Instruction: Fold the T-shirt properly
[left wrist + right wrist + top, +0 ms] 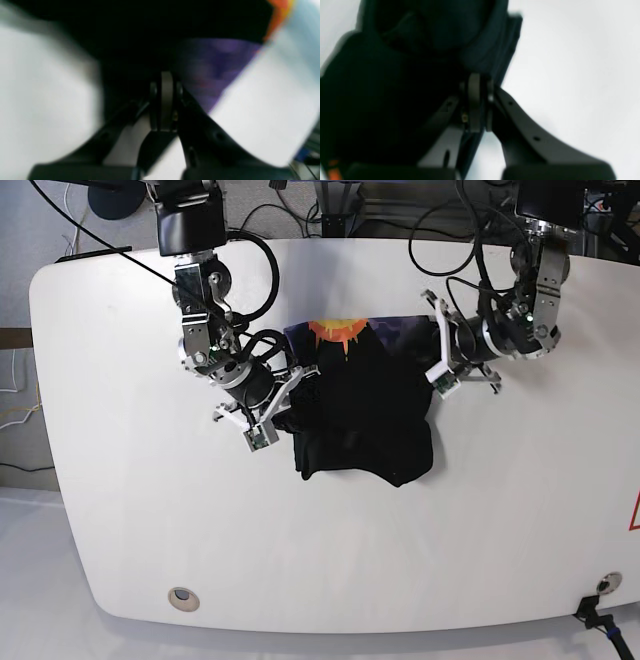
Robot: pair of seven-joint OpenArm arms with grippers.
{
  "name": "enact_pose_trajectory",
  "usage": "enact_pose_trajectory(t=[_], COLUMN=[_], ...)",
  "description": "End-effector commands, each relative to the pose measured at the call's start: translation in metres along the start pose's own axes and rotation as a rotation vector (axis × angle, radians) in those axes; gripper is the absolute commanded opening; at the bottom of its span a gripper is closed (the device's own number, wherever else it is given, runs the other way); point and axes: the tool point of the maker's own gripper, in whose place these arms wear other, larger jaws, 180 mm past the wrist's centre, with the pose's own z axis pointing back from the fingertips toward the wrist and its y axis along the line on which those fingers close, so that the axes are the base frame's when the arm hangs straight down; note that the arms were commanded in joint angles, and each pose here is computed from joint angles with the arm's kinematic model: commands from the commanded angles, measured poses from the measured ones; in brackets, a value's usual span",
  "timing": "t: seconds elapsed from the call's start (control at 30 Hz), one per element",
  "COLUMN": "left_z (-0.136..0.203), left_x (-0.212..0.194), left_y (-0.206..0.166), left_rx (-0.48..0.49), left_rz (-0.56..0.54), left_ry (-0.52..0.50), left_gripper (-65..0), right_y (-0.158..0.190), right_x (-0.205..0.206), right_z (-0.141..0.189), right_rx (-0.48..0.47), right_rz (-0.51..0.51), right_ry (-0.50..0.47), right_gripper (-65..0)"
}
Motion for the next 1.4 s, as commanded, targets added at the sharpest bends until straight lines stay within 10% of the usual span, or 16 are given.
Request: enact_pose_trajectory(t=[0.0,0.2,0.7,1.37], left_z=[0.02,0.055,0.106,0.118], left_x=[0.024,0.022,-0.033,-0.157], left_y=[0.022,0.06,0.003,-0.121], left_rx=[0.073,0.29,0.351,0.272], left_rz=[-0.025,-0.099,0.179,0.558], left_ry=[-0.081,-0.071,-0.389,-0.109], left_gripper=[-65.0,-65.0,-65.0,-65.0], right_y=[0.007,-0.003,0.002,0.058], right_x=[0.051,0.054,-0.047,-0.208], right_z=[0.013,0.053,0.172,0.303], right_rx=[0.008,-0.087,-0.268,-0.342], right_rz=[0.052,0.1,0.044,-0.17], right_ry=[-0.124,-0.161,-0.2,0.226], right_gripper=[-62.5,-62.5,-62.5,-62.5])
